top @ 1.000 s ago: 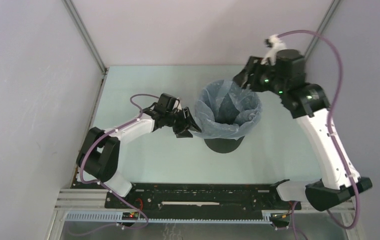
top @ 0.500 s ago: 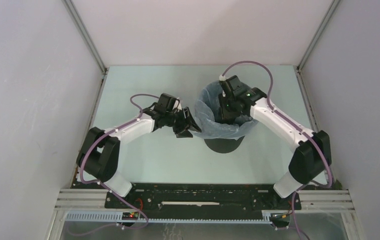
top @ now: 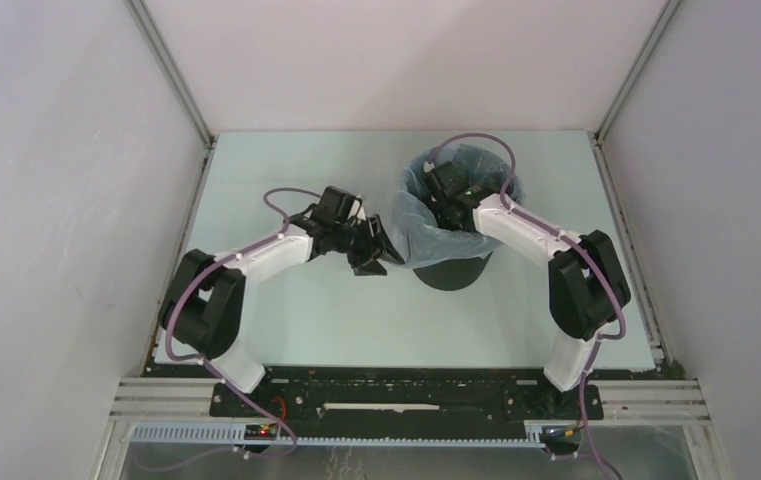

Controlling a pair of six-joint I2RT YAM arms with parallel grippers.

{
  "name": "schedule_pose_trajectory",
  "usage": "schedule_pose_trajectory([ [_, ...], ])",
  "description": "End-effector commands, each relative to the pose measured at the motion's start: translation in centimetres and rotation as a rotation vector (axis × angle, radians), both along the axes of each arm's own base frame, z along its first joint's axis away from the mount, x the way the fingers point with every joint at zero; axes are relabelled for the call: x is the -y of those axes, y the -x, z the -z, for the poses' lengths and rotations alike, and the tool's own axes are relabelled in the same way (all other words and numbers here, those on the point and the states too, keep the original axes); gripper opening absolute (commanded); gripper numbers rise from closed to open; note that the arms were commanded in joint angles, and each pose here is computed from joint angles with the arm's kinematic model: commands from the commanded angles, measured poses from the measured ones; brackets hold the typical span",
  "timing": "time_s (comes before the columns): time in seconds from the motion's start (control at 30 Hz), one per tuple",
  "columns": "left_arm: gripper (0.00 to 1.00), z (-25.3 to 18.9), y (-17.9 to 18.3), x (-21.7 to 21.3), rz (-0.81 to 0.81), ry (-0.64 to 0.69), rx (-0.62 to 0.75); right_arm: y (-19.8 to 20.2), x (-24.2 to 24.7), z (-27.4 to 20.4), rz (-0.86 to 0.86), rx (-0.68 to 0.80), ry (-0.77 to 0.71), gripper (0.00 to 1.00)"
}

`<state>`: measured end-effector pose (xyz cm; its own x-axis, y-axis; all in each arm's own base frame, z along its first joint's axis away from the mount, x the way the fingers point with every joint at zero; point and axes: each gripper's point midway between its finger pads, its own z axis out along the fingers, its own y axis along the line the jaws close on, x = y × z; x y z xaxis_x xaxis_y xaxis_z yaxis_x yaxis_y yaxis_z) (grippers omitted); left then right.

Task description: Put the trash bags into the trash bin

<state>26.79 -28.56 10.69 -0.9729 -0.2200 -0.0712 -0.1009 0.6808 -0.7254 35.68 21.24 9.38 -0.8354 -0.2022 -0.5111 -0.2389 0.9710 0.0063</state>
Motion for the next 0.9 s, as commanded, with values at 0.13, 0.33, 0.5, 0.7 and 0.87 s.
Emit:
schedule_pose_trajectory([
  [0.13, 0.60, -2.8, -2.3, 1.7, 0.023, 0.044, 0.068, -1.0, -0.2, -7.6, 0.003, 0.151, -0.099, 0.56],
  [0.33, 0.60, -2.7, -2.1, 1.6, 0.027, 0.041, 0.068, 0.4, 1.3, -10.3, 0.018, 0.182, -0.132, 0.60],
  [0.5, 0.60, -2.3, -1.6, 1.2, 0.029, 0.036, 0.064, 0.9, 1.3, -8.1, 0.027, 0.146, -0.133, 0.57],
  [0.7, 0.60, -2.3, -1.8, 1.6, 0.028, 0.050, 0.048, 0.4, 0.1, -4.2, 0.050, 0.082, -0.156, 0.57],
  [0.87, 0.60, -2.6, -2.6, 2.2, 0.025, 0.060, 0.048, -0.2, -0.5, -1.0, 0.044, 0.032, -0.137, 0.58],
])
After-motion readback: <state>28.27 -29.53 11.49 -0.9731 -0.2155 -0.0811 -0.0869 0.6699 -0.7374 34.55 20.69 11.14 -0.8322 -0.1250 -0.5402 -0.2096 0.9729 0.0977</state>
